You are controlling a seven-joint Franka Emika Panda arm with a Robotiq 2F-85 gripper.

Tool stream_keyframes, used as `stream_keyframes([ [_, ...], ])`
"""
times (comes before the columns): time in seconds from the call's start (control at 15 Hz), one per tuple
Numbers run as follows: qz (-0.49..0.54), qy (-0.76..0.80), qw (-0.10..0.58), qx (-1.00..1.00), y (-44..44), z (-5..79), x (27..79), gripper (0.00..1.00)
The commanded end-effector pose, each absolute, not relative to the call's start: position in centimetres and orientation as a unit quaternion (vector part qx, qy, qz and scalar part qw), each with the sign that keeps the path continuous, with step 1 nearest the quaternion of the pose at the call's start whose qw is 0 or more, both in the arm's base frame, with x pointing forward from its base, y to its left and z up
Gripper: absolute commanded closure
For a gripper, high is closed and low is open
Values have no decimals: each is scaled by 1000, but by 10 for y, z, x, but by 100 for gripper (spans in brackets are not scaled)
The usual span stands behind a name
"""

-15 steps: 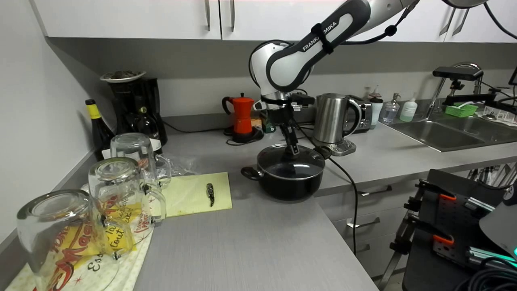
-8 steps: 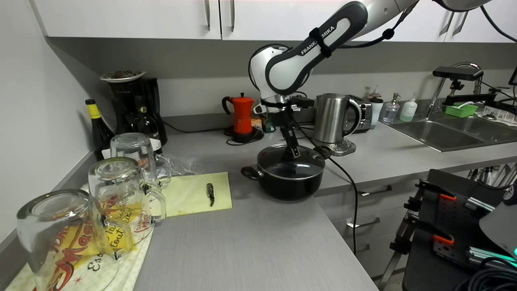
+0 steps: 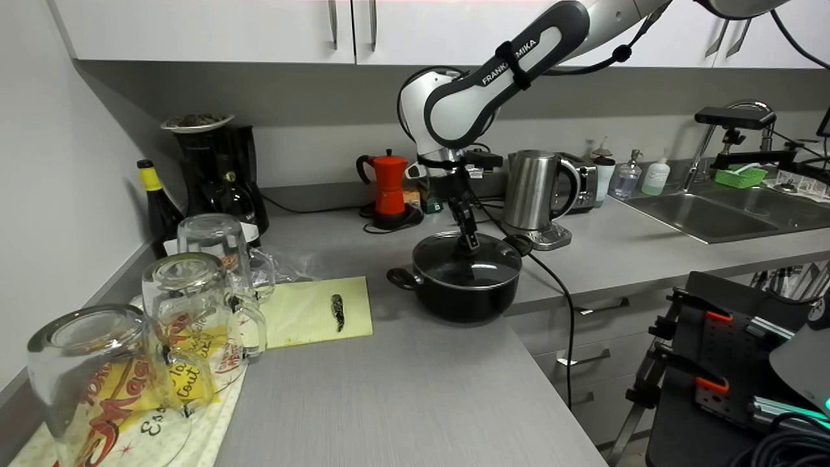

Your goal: Pick up the lid from the pot and put it on the counter

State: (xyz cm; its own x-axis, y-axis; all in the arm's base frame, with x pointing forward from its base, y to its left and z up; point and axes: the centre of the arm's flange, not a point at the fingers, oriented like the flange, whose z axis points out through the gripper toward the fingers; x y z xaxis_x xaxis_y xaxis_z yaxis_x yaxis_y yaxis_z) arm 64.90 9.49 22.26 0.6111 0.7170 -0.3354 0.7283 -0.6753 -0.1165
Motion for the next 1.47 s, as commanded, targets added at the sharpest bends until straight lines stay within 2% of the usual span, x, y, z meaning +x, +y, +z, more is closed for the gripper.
stream_keyframes([
  [0.0, -184, 410, 20, 893, 91, 231, 655, 75],
  [0.73, -164, 406, 64, 897, 85, 304, 638, 75],
  [1.4, -194, 501, 151, 830, 164, 322, 612, 75],
])
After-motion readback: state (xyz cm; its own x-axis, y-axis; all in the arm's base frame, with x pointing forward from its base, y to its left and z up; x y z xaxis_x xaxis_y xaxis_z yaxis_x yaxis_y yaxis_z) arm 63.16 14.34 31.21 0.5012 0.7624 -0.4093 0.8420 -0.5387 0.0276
